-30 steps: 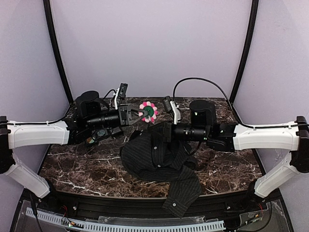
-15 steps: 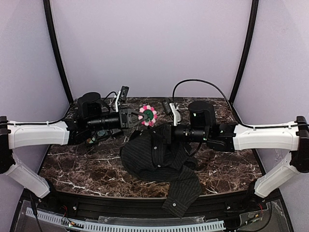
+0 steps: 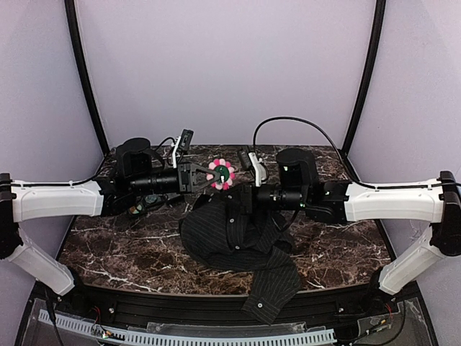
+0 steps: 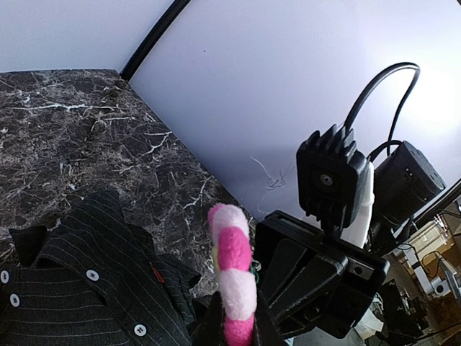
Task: Remove the brooch from the garment
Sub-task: Close the brooch securely.
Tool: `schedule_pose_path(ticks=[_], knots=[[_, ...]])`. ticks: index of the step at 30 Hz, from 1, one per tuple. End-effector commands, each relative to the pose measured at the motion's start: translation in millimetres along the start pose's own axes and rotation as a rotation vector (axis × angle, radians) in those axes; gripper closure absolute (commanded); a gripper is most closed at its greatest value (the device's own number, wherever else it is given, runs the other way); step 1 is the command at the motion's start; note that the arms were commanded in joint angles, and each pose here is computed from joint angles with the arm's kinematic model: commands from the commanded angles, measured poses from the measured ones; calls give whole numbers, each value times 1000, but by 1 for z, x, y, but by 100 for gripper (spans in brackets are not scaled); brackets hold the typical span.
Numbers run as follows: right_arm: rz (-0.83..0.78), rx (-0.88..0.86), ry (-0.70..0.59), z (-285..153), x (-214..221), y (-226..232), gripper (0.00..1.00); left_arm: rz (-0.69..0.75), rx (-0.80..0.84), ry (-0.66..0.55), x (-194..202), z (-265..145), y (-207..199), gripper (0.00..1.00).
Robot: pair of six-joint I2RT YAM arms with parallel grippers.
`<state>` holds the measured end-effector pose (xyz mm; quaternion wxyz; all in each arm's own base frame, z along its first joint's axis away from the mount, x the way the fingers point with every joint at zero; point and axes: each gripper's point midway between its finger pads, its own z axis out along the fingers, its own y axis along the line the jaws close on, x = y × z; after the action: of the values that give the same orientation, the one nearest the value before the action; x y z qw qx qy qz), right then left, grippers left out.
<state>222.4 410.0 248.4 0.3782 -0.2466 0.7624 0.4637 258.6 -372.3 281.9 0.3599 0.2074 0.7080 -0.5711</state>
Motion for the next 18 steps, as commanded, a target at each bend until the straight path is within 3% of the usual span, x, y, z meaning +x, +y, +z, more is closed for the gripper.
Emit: schedule_pose_path(ticks=[1,4,11,18], knots=[[-22,-19,-43,1,-16,9,100,-10,21,44,14,-2,-1,99],[-25,-19,-40,0,-16,10,100,-14,34,40,14,-2,-3,99],[-57,-26,-56,-25,-19,14,53,-8,34,17,10,-6,-4,99],[-45,-80,-98,-46,-30,12,20,42,154,45,14,-8,-25,99]])
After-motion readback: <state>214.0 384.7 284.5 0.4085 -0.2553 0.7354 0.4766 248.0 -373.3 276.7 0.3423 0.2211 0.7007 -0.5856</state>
